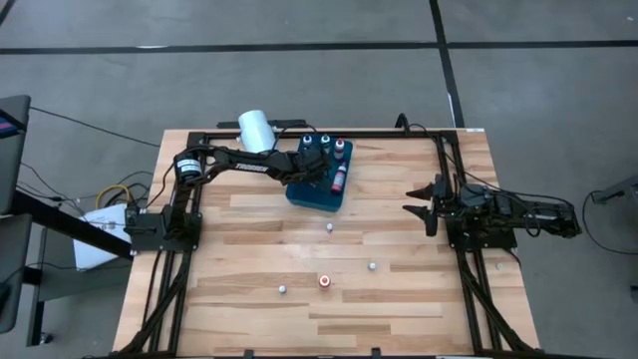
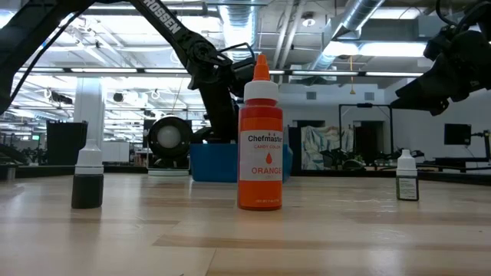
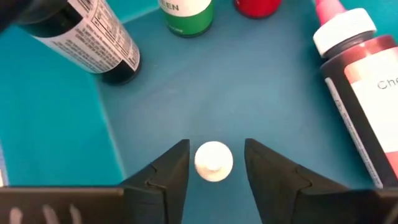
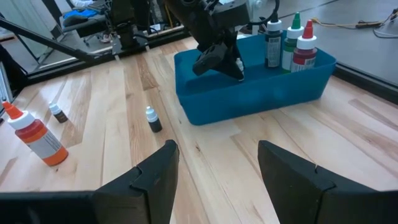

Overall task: Pick & Place food coloring
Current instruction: Put the small left green food coloring bottle into the blue bin, then put the large orange food coloring bottle into the blue bin

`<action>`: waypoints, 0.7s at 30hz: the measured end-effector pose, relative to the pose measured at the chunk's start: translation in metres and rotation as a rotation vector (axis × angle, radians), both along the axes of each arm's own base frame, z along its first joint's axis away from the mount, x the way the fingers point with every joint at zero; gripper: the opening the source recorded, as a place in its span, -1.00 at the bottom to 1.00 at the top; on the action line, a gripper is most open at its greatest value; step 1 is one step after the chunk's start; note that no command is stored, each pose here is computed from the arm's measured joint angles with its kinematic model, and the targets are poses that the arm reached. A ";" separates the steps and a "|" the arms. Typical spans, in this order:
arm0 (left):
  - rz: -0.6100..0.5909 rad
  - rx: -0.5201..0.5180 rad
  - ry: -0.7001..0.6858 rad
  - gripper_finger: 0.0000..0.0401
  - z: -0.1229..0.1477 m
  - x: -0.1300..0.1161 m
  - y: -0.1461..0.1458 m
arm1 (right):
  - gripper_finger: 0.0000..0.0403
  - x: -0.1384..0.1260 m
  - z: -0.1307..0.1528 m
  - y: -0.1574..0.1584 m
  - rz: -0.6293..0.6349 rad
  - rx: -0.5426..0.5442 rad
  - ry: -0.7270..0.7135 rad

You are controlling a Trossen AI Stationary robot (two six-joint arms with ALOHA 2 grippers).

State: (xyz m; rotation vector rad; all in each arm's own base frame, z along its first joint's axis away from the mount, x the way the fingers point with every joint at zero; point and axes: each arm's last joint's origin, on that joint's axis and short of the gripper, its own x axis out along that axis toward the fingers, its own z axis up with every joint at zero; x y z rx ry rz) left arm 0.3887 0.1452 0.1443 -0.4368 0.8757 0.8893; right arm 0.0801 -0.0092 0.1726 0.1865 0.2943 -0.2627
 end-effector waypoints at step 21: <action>-0.016 -0.003 0.087 -0.20 0.044 0.011 0.004 | 0.03 0.000 0.000 0.000 -0.001 -0.001 0.000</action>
